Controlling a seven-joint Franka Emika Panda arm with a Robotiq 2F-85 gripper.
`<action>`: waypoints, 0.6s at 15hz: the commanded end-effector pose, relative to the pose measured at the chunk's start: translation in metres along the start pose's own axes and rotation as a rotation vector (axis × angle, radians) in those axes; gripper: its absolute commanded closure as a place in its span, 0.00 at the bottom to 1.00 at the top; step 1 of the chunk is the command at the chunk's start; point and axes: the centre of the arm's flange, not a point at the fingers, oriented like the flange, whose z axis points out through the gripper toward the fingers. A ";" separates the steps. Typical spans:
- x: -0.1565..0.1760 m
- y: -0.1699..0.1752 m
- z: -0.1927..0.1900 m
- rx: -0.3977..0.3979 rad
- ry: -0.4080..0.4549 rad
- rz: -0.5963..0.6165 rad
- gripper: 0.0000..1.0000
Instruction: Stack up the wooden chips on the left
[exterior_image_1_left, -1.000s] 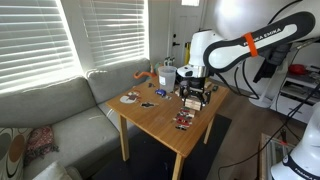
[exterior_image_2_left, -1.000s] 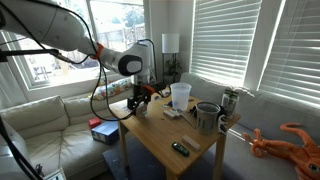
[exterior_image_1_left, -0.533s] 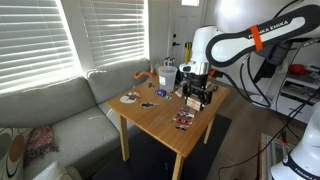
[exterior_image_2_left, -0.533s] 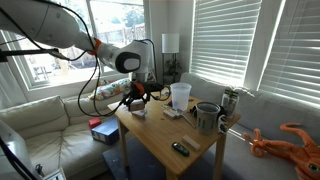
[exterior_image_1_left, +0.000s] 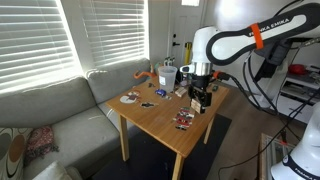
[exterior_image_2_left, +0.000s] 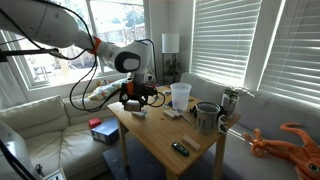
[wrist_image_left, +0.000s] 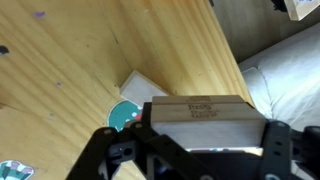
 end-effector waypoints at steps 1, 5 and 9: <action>-0.007 -0.012 -0.004 0.013 -0.002 0.144 0.41; -0.011 -0.012 -0.003 -0.004 -0.022 0.293 0.41; -0.012 -0.011 -0.004 -0.005 -0.032 0.403 0.41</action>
